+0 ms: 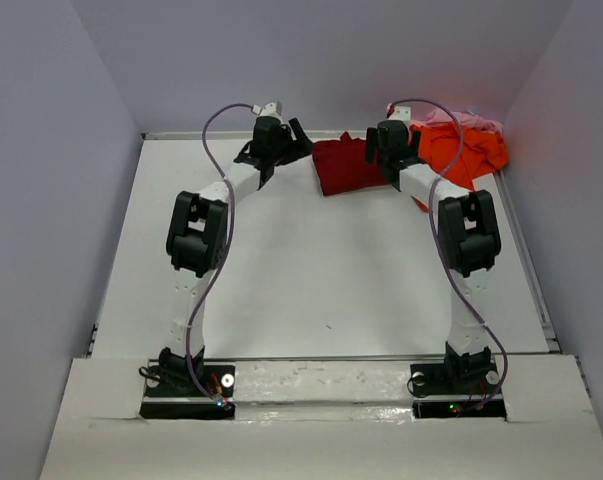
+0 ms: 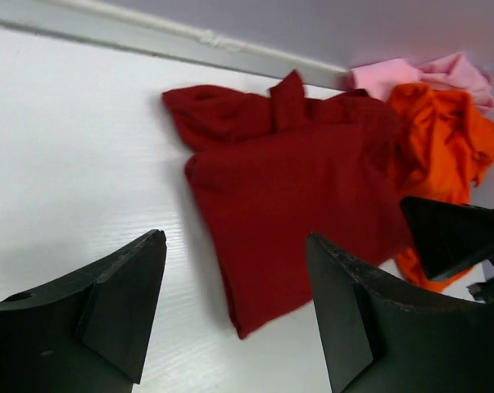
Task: Fold and stack the t-shirts
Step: Fold the tshirt
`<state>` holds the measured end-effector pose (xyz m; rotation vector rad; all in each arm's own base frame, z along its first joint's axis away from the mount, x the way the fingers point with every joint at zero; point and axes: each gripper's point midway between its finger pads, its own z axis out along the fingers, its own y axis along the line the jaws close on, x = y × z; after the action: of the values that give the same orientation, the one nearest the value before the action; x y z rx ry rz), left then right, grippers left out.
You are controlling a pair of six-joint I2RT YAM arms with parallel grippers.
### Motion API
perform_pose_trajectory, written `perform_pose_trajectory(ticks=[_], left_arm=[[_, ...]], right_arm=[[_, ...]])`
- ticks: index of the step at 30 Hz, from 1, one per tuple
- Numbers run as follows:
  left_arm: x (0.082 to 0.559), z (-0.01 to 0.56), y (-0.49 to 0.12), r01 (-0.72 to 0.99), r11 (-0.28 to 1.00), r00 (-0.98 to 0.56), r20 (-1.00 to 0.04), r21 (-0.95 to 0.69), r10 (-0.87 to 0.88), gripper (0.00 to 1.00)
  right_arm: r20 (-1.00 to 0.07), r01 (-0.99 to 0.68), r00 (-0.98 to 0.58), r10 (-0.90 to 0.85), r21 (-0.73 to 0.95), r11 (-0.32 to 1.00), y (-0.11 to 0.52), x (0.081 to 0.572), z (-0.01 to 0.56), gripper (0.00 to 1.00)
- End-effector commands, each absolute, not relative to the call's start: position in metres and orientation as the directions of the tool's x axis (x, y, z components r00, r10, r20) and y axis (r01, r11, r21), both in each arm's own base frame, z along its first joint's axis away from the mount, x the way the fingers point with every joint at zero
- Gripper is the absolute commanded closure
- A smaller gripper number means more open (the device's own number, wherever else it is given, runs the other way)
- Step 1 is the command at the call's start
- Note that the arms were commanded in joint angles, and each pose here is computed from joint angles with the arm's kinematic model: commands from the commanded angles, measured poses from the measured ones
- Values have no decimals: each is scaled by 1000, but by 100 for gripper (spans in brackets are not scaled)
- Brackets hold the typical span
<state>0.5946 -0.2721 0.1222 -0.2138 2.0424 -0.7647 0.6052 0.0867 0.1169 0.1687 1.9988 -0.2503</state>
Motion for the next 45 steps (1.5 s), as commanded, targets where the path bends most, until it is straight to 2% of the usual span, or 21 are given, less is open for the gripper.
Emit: perform_pose_trajectory(ticks=[1,3,6,7,9,15,21,26,30,34,41,45], left_arm=[[574,260,-275,293,789,-413,-816,-540,-405,22],[561,279,-270,307,826,-388,-855,-473,-345,22],[533,272,-253,284,866,-419,-865,-412,-274,22],[528,288,-251,295,862,-396,-873,-413,-283,22],[514,270,-240,284,883,-429,-873,-373,-231,22],[472,275,-216,263,902,-410,-886,-343,-217,22],[452,305,-224,328,870,-385,-893,-367,-231,22],[444,323,-219,340,864,-351,-903,-370,-248,22],[445,326,-213,334,858,-352,-896,-389,-269,22],[450,319,-200,308,853,-374,-878,-421,-299,22],[461,317,-188,316,805,-396,-841,-502,-369,22],[465,313,-180,291,814,-393,-839,-502,-377,23]], right_arm=[[-943,119,-327,60,22,993,116,596,187,3],[-936,65,-344,71,51,997,125,586,189,5],[-904,-18,-422,70,85,996,141,577,168,7],[-895,-49,-442,65,97,994,148,576,163,7],[-878,-79,-473,78,130,988,158,577,156,7],[-838,-209,-536,103,250,945,197,589,143,7],[-817,-223,-570,84,252,942,205,602,109,10],[-756,-216,-650,80,285,934,210,590,70,11],[-694,-204,-718,60,292,934,220,553,43,11],[-651,-169,-754,84,316,933,220,530,39,11],[-583,-156,-811,57,310,938,228,461,19,11],[-555,-194,-831,14,313,930,248,405,11,12]])
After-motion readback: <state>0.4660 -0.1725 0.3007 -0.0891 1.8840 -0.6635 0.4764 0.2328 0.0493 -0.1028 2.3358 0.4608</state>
